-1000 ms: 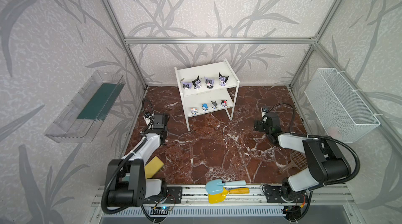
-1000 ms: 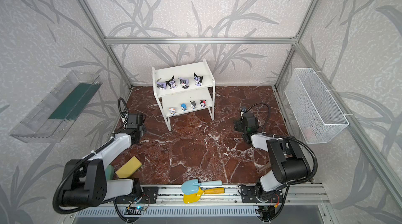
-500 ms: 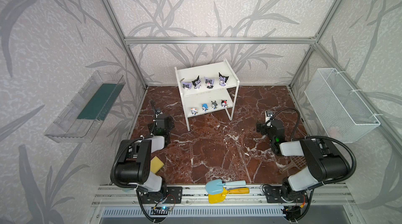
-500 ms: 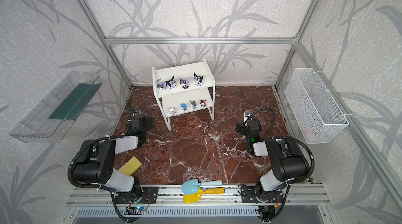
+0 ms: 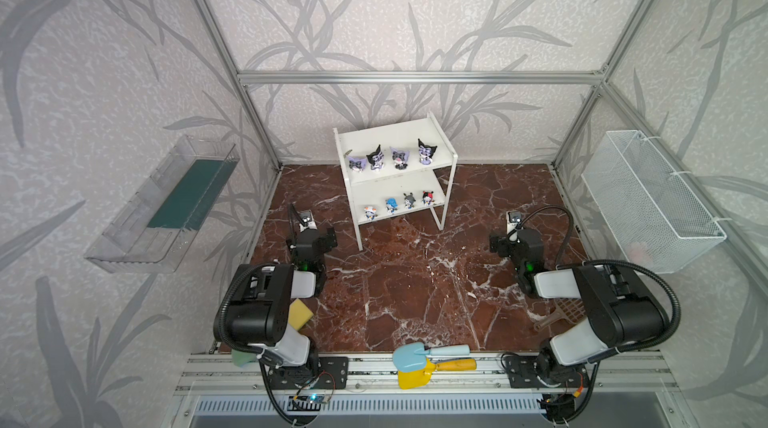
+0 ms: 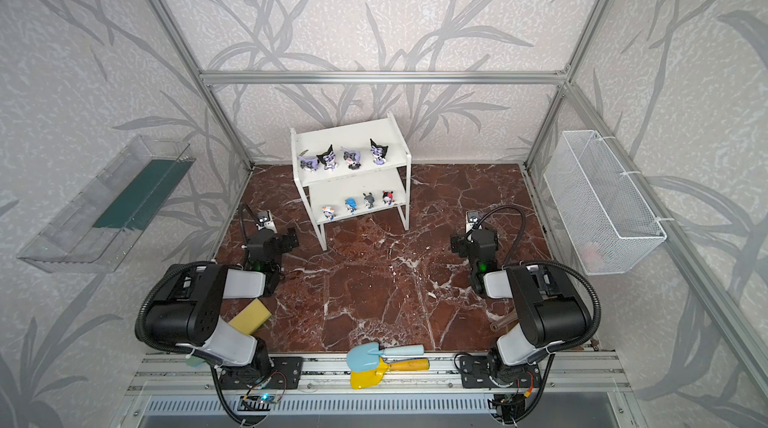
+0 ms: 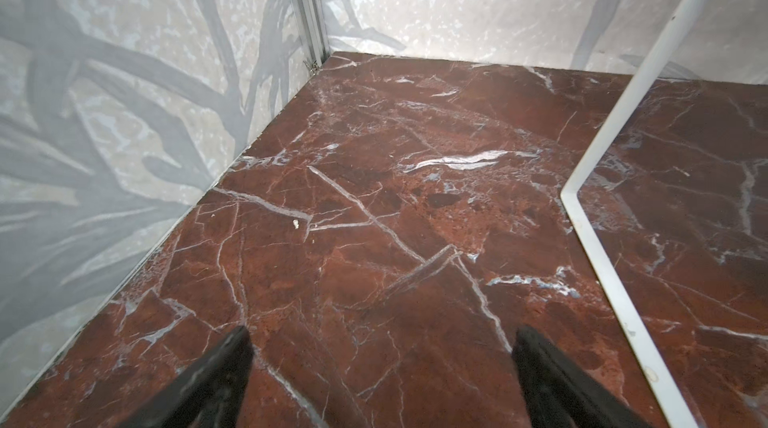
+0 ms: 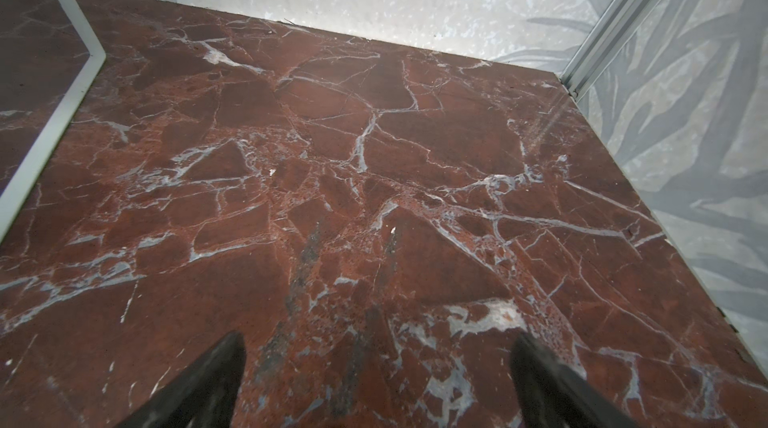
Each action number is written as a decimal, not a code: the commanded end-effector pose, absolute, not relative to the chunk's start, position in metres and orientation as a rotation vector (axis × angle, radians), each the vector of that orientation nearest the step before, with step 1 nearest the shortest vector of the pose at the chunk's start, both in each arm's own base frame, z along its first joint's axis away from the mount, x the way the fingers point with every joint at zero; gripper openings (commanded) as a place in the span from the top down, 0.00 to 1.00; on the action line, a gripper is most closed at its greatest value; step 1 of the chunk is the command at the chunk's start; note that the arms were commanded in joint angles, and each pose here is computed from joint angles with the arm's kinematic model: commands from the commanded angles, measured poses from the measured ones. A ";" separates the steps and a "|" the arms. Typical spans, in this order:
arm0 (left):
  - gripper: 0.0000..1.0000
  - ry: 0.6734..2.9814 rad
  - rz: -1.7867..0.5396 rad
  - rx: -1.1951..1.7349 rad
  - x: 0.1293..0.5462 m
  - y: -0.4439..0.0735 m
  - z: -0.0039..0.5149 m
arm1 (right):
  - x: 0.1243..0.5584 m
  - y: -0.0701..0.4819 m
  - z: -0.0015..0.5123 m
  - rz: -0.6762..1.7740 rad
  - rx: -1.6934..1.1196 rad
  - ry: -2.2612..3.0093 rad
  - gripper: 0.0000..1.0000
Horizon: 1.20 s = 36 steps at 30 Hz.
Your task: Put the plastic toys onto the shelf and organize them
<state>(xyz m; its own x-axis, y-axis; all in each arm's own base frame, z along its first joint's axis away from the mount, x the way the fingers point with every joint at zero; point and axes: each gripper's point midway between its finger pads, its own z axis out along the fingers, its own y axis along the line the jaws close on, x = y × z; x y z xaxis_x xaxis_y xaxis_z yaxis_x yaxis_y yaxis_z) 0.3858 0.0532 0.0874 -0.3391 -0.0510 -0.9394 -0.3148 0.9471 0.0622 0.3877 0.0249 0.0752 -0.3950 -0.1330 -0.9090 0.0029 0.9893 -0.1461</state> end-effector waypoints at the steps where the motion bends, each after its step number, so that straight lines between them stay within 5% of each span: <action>1: 0.01 1.863 0.269 -0.243 0.391 0.051 0.097 | 0.395 0.026 0.092 -0.140 -0.084 1.919 0.01; 36: 0.01 1.863 0.264 -0.241 0.391 0.050 0.097 | 0.397 0.026 0.091 -0.095 -0.091 1.934 0.01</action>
<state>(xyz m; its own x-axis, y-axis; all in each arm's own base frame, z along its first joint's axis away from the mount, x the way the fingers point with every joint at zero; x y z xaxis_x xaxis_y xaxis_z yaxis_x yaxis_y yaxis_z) 0.3885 0.0515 0.0926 -0.3164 -0.0473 -0.9475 -0.3061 0.9504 0.0547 0.3898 0.0258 0.0750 -0.3977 -0.1235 -0.9092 -0.0254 0.9920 -0.1236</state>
